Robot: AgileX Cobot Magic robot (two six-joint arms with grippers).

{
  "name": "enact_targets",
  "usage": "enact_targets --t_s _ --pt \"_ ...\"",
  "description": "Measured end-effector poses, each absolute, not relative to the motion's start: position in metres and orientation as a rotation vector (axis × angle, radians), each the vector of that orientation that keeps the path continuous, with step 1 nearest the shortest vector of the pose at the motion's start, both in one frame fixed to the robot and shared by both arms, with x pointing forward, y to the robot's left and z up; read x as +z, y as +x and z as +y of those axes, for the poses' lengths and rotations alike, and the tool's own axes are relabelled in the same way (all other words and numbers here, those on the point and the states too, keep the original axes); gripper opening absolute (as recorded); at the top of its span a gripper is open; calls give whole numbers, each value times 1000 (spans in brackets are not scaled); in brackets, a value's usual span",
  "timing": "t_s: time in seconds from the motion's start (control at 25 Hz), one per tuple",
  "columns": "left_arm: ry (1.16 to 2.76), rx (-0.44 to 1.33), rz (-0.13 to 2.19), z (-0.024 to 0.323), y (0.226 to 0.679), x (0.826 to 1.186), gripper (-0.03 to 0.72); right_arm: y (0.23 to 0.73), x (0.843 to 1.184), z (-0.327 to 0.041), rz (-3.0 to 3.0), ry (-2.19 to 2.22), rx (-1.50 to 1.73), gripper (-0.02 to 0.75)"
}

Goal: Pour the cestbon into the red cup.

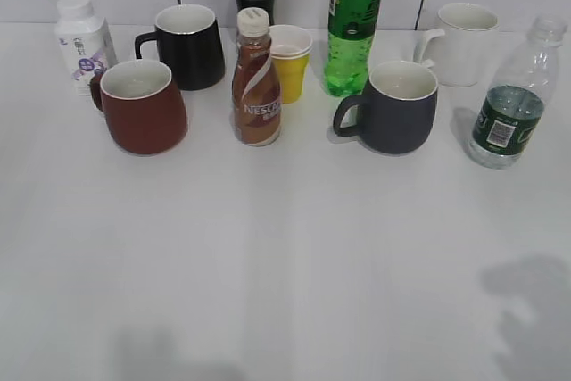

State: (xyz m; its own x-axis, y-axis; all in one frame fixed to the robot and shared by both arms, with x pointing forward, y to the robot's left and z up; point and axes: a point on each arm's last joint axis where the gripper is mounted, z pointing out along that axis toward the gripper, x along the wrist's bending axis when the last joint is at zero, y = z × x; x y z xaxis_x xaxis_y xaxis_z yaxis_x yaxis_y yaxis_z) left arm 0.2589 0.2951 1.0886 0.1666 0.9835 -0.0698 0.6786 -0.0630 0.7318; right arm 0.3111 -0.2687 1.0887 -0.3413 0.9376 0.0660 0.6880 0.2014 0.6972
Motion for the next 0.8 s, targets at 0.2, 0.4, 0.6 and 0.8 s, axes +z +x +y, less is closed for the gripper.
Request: enact_targets --t_s 0.2,0.4,0.6,0.8 --pt "1693 730 1472 303 227 1088 343 273 1093 -285 1988 1453 961 593" --pt "1682 797 1420 307 213 1068 298 255 1077 -293 1935 1421 971 593" --pt "1703 786 1420 306 218 1060 293 257 1056 -292 1926 1434 984 593" --pt "1649 828 1372 304 226 1061 292 258 1056 -292 1907 1433 999 593"
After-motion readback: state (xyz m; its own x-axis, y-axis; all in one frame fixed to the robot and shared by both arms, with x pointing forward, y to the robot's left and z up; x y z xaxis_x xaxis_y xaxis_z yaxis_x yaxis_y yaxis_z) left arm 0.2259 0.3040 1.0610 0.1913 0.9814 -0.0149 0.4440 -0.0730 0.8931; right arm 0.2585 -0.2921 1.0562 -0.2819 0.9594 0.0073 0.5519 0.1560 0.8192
